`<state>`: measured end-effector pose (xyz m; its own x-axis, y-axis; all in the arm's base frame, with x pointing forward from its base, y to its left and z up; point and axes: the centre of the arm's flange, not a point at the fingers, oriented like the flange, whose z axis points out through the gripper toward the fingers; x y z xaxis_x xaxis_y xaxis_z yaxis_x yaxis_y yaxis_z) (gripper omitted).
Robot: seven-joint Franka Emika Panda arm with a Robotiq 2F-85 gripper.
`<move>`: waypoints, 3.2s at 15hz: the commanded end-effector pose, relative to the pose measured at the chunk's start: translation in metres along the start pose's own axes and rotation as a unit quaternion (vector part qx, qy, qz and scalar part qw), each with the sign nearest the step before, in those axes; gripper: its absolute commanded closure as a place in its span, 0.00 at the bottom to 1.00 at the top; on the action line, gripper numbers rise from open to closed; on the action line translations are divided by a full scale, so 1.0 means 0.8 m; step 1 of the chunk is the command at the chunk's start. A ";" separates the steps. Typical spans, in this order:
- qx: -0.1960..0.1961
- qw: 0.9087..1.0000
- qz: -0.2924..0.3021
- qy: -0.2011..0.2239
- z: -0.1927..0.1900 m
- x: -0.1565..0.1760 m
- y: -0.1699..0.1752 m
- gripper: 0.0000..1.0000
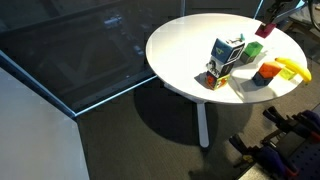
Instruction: Pick up the pink block and put it on the block with the letter d on it
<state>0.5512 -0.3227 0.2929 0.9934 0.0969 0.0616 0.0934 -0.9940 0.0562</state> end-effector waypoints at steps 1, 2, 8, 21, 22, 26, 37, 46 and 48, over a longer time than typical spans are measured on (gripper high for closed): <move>-0.006 0.999 0.040 -0.013 -0.027 -0.013 -0.030 0.69; -0.006 0.999 0.045 -0.011 -0.027 -0.014 -0.038 0.69; 0.007 0.998 0.052 -0.029 -0.006 -0.017 -0.092 0.69; 0.009 1.000 -0.003 -0.005 0.046 -0.066 -0.160 0.69; 0.007 1.000 -0.004 -0.001 0.049 -0.069 -0.162 0.69; 0.003 1.000 -0.008 0.007 0.051 -0.075 -0.169 0.69; -0.001 1.000 -0.009 0.017 0.007 -0.068 -0.166 0.69; -0.017 1.000 -0.014 -0.014 -0.027 -0.089 -0.154 0.69; -0.015 0.999 -0.024 -0.022 -0.038 -0.095 -0.152 0.69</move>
<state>0.4772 -0.2104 0.2907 0.9914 0.1257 0.0357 0.1226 -0.9892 0.0801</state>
